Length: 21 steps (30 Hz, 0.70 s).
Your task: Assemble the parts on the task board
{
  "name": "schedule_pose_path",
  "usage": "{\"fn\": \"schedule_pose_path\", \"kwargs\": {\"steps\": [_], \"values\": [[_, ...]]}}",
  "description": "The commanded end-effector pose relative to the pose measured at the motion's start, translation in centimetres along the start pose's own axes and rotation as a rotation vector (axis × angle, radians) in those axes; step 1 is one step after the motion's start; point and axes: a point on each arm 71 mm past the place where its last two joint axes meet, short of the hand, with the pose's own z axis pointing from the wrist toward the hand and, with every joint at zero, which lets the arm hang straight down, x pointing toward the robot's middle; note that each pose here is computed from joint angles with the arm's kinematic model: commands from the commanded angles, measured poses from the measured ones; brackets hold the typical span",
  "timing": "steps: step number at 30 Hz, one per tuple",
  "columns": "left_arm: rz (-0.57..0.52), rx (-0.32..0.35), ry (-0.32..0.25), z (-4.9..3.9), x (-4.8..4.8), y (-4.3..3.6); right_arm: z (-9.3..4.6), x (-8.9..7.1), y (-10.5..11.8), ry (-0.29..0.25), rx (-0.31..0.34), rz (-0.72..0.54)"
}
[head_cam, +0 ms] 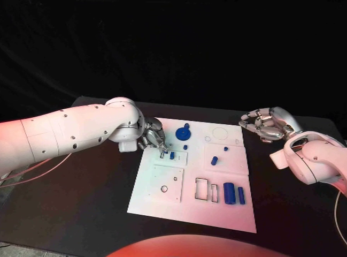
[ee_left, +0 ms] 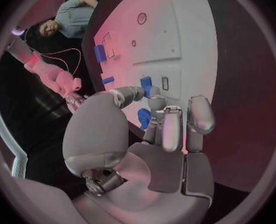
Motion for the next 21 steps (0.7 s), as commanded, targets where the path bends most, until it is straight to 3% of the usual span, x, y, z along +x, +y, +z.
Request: {"fn": "schedule_pose_path", "kwargs": {"steps": [1, 12, 21], "values": [[0.044, -0.016, 0.045, 0.05, 0.15, -0.08, -0.02, 0.18, 0.07, 0.014, -0.005, 0.0], [0.095, -0.039, 0.114, 0.26, 0.22, 0.1, -0.03, 0.19, 0.08, 0.014, -0.006, 0.0], [0.101, -0.048, 0.124, 0.39, 0.1, 0.32, -0.04, 0.2, 0.1, 0.014, -0.007, 0.0]]}}
